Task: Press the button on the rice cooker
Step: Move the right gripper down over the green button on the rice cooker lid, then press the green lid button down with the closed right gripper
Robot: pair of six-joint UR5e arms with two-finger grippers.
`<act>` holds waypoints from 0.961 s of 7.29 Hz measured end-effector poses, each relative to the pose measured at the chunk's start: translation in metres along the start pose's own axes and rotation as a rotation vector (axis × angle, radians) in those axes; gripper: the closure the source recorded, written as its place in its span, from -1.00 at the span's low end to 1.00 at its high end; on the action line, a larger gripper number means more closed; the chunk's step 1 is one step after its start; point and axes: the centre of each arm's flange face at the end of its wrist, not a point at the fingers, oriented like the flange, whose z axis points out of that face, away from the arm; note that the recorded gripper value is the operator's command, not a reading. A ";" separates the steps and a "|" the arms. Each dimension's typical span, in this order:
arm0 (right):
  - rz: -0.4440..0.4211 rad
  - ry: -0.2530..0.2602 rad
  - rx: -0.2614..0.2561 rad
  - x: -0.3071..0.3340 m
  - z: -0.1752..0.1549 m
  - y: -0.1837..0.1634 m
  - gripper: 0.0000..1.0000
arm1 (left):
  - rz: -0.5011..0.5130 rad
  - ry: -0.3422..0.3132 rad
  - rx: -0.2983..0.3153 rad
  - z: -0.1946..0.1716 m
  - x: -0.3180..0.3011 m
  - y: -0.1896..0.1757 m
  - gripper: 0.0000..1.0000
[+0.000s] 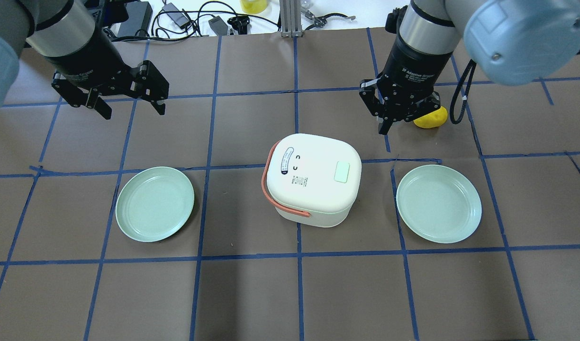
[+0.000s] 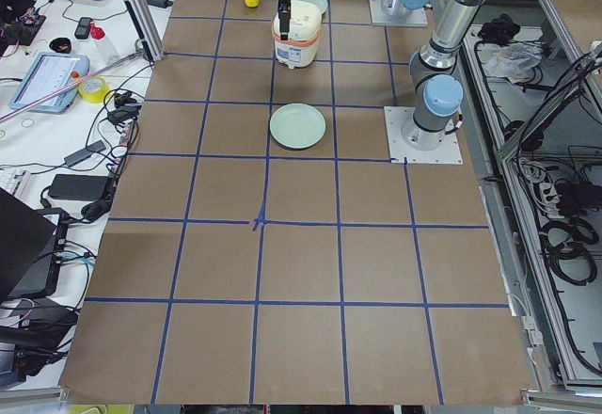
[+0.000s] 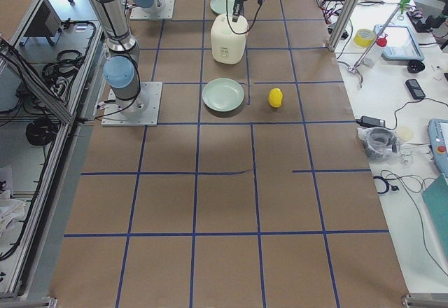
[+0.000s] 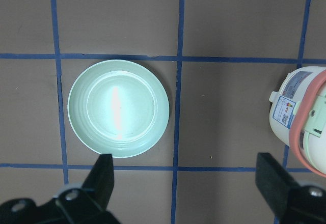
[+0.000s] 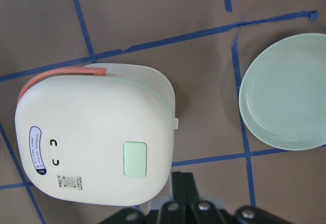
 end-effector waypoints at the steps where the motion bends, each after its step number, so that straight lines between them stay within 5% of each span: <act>1: -0.003 -0.019 -0.011 -0.006 0.013 0.000 1.00 | 0.000 0.000 0.000 0.000 0.000 0.000 -1.00; 7: -0.010 -0.013 -0.050 -0.034 0.079 0.004 1.00 | 0.000 0.000 0.000 0.000 0.000 0.000 -1.00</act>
